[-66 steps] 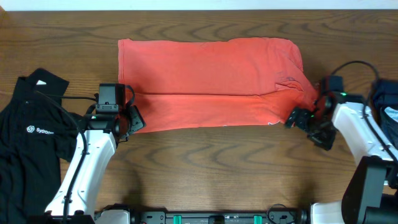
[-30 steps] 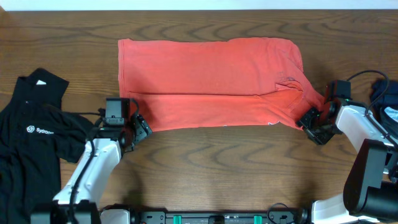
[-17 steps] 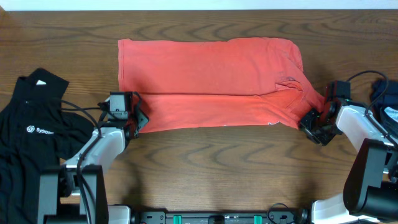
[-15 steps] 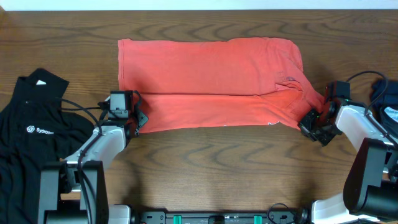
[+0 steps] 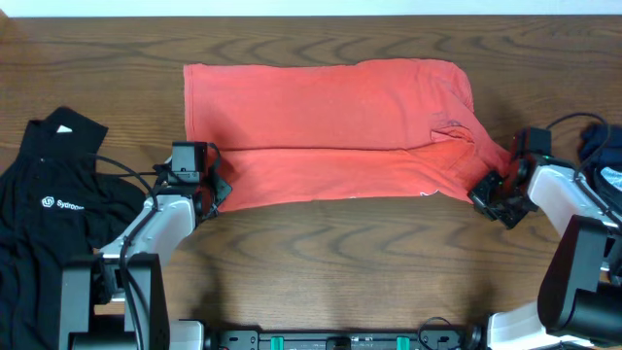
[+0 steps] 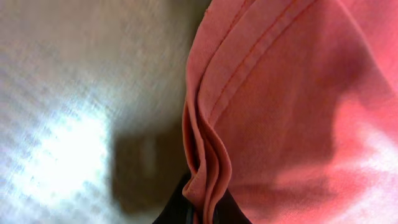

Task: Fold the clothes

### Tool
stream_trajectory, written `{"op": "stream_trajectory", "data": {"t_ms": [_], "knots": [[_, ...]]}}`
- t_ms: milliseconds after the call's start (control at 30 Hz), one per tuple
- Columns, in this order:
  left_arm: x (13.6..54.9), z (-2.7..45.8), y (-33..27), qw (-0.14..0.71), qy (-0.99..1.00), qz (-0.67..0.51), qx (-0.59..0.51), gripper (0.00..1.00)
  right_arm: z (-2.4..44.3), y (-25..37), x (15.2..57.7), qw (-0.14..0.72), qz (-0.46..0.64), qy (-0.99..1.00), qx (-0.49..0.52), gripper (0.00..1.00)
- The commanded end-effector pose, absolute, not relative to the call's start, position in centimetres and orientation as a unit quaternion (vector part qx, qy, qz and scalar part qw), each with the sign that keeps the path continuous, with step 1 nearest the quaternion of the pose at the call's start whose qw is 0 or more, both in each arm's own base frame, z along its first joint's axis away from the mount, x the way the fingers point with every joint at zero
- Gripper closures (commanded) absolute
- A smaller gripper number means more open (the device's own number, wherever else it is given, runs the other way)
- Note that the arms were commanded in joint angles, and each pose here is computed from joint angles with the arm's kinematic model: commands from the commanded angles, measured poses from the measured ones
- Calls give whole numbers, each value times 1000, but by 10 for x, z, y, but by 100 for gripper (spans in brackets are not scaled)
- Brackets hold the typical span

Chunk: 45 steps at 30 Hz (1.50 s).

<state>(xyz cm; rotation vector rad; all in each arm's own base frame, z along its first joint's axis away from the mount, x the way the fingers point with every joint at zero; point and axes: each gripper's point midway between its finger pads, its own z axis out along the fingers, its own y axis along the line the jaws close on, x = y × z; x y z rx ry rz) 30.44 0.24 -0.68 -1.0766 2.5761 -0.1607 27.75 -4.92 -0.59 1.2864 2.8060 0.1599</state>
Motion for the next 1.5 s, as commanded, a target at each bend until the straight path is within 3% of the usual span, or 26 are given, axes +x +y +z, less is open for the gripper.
{"op": "stream_trajectory", "data": {"t_ms": [0, 500, 833, 1167, 1467], "knots": [[249, -39, -5, 76, 924, -37, -372, 94, -11, -59, 269, 18, 32, 907, 419, 99], [230, 37, 15, 160, 913, -12, -376, 94, 28, -54, 243, 54, 37, 888, 455, 99], [214, 34, 14, 132, 917, -1, -376, 94, 23, -38, 182, 39, 37, 857, 513, 99], [177, 16, 12, 107, 914, -2, -392, 94, 26, -40, 160, 29, 11, 849, 527, 99], [161, 32, 10, 158, 897, -35, -411, 94, 26, -36, 143, -3, 1, 837, 547, 99]]}}
